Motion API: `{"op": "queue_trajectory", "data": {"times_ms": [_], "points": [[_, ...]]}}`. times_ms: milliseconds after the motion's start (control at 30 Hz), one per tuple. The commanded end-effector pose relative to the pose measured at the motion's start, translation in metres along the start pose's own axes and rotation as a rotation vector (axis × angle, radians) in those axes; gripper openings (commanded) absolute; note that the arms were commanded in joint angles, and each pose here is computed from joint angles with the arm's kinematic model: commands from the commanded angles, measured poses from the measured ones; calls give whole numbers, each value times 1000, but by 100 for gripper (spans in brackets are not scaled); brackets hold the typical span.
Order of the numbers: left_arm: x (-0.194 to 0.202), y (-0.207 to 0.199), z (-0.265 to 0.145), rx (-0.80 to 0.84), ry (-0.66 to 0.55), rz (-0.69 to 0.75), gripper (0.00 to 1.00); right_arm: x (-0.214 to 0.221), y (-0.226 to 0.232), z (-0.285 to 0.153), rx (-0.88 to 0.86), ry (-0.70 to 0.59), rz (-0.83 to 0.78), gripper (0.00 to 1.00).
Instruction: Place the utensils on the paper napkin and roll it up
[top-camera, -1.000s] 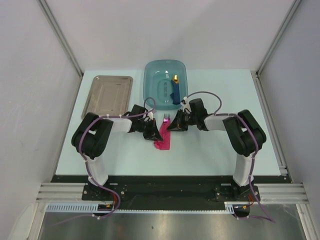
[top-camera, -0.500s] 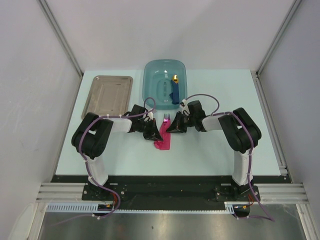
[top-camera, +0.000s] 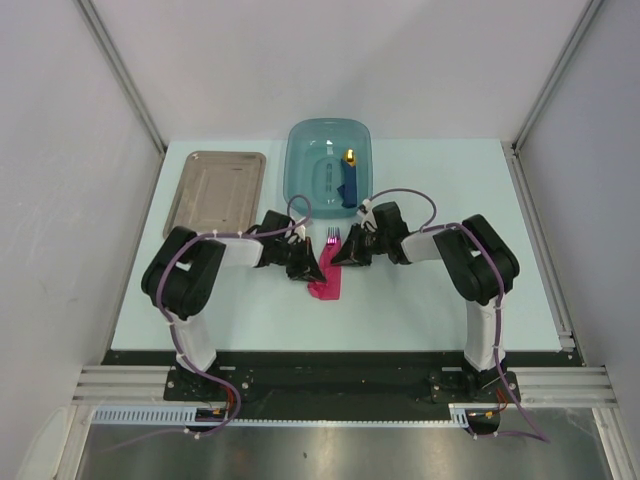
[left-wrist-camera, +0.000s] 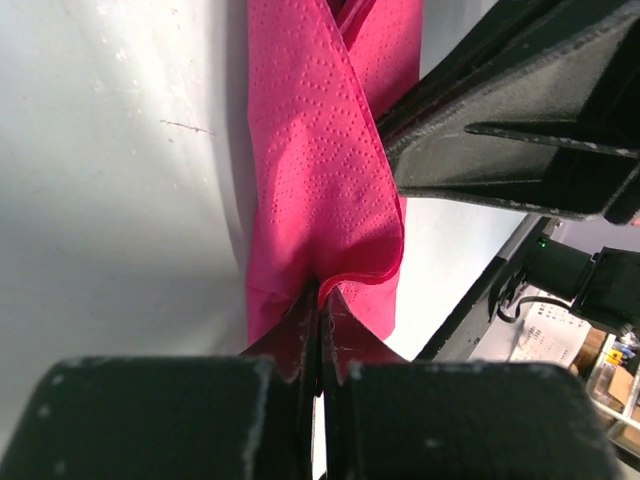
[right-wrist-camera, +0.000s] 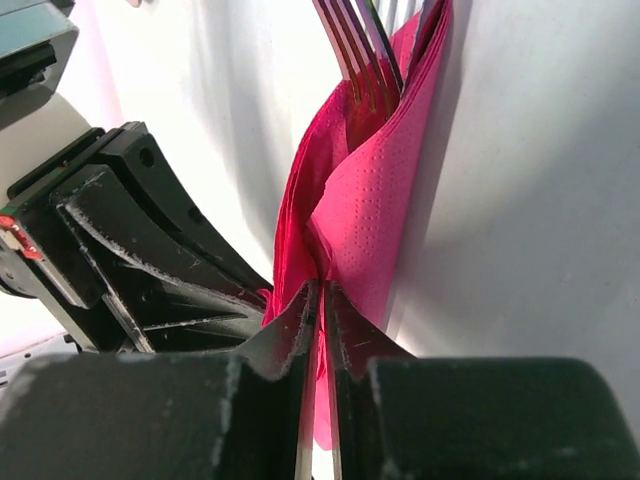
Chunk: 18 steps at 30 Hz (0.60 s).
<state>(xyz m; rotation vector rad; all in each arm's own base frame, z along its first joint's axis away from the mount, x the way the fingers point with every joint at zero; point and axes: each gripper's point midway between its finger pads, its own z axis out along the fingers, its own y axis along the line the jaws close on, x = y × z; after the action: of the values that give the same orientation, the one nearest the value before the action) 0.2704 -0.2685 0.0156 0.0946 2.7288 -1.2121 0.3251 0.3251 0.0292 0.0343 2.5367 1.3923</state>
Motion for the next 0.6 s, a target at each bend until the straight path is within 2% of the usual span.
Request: {"op": "queue_trajectory", "data": {"times_ms": [0,133,233,567], "points": [[-13,-4,-2,-11,-93,70,0,4,-29,4,80,-15,20,9],[-19,-34,-13,68,-136,107,0,7,-42,4,136,-19,29,8],[-15,-46,-11,105,-122,106,0,8,-48,4,160,-21,31,8],[-6,-62,7,147,-81,106,0,9,-52,3,190,-28,31,8]]}}
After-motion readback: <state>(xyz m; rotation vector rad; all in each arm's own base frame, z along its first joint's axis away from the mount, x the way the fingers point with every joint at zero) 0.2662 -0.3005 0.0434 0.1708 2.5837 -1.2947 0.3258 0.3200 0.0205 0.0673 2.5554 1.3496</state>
